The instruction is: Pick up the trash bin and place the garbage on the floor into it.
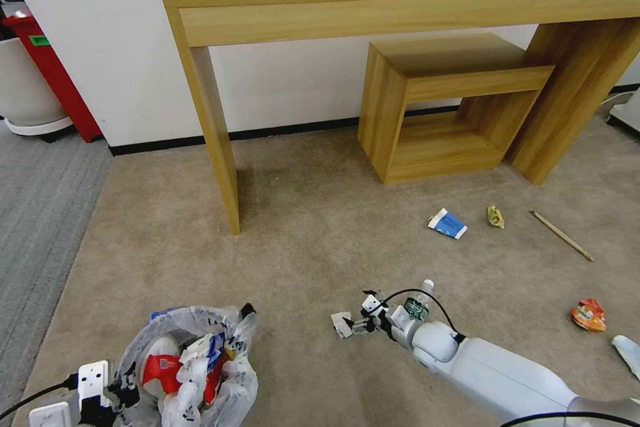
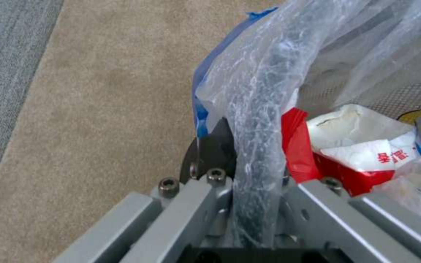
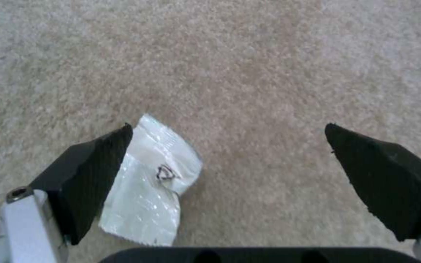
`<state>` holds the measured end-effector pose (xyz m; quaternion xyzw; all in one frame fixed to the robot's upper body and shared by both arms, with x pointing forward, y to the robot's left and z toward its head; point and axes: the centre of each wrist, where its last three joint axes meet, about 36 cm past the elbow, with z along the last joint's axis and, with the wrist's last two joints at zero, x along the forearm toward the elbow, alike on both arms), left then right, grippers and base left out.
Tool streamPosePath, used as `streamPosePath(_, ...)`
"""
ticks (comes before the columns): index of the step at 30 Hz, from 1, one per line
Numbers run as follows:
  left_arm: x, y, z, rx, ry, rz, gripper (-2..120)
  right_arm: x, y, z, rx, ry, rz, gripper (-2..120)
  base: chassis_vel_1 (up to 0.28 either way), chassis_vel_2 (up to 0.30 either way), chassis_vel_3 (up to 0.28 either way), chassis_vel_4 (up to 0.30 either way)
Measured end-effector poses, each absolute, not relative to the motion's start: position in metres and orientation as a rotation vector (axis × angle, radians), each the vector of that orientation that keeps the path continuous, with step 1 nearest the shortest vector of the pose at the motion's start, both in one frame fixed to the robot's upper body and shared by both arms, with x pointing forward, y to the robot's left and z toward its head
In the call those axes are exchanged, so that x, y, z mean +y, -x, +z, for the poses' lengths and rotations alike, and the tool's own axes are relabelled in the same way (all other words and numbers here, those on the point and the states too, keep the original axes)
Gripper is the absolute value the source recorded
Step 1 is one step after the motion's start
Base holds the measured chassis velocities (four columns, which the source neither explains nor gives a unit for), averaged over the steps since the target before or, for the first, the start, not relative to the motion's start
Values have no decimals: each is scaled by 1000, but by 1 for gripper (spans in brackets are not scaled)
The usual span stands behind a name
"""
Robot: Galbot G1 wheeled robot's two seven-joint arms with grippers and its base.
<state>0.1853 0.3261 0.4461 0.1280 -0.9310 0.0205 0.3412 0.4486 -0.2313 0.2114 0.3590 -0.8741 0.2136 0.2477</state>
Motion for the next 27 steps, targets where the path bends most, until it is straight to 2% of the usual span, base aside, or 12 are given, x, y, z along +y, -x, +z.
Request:
streamPosePath(21,330,-186,450,-2417,-336,32,0,-191,-442,175,-2392,-1007,493,100,0,0,0,0)
streamPosePath(27,331,-186,449,-2411,-336,26,0,-193,-432,166,-2391,-999,487,100,0,0,0,0)
